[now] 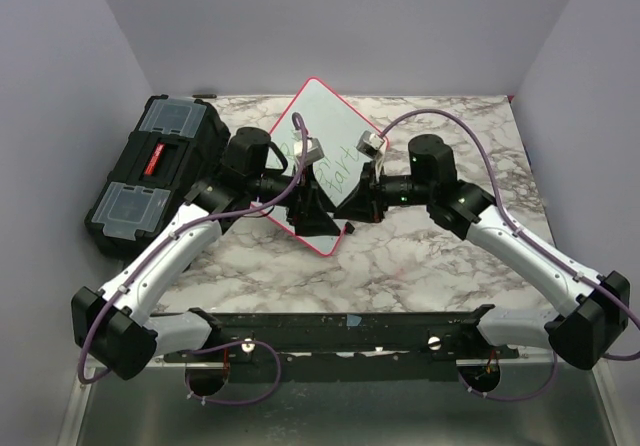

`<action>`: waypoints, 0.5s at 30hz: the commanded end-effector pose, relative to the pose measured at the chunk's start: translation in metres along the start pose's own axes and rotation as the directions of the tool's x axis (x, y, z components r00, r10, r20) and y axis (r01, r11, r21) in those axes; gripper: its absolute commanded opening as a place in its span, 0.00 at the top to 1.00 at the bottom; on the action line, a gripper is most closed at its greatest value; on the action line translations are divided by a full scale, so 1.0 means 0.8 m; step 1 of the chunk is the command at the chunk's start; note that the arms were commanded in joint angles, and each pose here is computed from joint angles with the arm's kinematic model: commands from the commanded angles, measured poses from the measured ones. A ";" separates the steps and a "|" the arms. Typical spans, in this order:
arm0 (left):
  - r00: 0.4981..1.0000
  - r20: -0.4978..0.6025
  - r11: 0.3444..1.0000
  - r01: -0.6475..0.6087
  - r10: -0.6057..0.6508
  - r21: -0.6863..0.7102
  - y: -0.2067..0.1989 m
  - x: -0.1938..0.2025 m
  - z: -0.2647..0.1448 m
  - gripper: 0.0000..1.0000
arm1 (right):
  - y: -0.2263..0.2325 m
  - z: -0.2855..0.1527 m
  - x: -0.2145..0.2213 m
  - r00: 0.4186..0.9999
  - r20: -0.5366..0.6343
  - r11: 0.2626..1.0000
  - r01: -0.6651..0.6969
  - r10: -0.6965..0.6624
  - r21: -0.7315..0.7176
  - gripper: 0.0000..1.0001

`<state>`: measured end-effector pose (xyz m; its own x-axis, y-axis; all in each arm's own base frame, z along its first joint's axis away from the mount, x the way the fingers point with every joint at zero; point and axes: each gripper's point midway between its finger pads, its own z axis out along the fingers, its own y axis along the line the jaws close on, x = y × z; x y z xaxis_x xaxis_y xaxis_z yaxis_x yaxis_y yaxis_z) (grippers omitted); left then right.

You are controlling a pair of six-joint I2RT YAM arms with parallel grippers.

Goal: Write a sentence on the whiteboard
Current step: Place the whiteboard marker at the center of the board.

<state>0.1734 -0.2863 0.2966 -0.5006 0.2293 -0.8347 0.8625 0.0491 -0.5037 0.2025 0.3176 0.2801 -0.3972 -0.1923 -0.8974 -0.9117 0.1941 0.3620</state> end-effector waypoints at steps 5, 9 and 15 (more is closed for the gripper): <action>0.951 0.145 0.909 -0.206 0.273 -0.363 0.040 -0.075 -0.043 0.02 | -0.030 0.002 0.078 0.977 -0.142 0.976 -0.137 0.161 0.169 0.99; 0.947 0.149 0.859 -0.183 0.285 -0.479 0.059 -0.074 -0.063 0.02 | -0.050 -0.006 0.084 0.966 -0.150 0.945 -0.161 0.210 0.285 0.99; 0.943 0.131 0.802 -0.181 0.306 -0.569 0.074 -0.061 -0.081 0.02 | -0.093 -0.026 0.101 0.935 -0.176 0.837 -0.177 0.307 0.518 0.99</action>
<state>0.2387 -0.2484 0.3307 -0.2520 0.0888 -0.9636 0.8768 0.4424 -0.1885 0.2142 0.2894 0.1998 -0.6071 -0.2958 -0.7375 -0.7514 0.5158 0.4116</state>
